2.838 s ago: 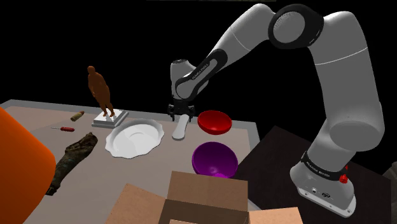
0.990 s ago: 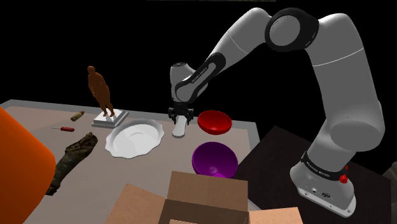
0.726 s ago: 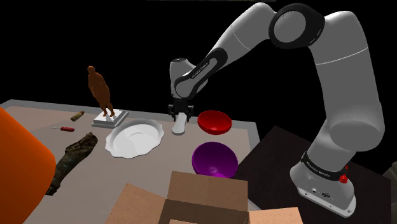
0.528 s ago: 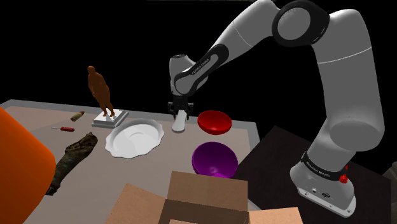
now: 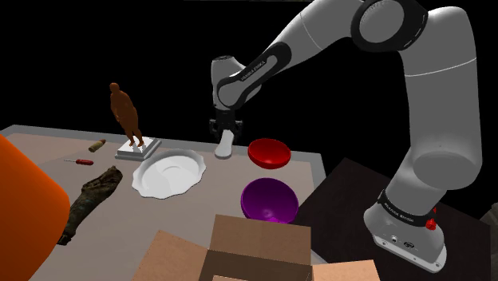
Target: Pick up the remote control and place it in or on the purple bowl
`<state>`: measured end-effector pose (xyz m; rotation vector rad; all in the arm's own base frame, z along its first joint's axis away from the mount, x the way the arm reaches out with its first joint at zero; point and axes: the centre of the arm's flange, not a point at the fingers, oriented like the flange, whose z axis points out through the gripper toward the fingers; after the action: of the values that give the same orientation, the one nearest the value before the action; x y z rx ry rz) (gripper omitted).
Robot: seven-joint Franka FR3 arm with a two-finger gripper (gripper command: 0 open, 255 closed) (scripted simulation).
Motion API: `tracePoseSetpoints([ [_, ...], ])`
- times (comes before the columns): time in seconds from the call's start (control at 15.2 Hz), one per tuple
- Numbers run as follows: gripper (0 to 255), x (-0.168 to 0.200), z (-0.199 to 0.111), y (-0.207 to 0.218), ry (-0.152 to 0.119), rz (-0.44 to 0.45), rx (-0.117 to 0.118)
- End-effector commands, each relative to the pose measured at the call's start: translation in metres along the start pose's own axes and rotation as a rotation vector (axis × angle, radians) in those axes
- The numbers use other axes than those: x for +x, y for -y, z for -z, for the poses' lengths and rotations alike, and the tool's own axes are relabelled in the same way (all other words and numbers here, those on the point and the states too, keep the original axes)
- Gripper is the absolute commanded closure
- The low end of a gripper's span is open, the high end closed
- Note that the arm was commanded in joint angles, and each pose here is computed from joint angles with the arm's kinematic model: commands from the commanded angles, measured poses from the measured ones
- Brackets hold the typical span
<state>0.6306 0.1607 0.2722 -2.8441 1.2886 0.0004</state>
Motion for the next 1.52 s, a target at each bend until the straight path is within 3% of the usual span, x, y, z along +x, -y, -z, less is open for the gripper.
tracePoseSetpoints([
  [0.0,255,0.000,0.012,-0.001,0.000,0.000,0.000],
  [0.79,255,-0.001,0.072,0.000,0.000,0.000,0.000],
  [1.45,255,-0.111,0.076,-0.071,0.000,0.000,0.000],
])
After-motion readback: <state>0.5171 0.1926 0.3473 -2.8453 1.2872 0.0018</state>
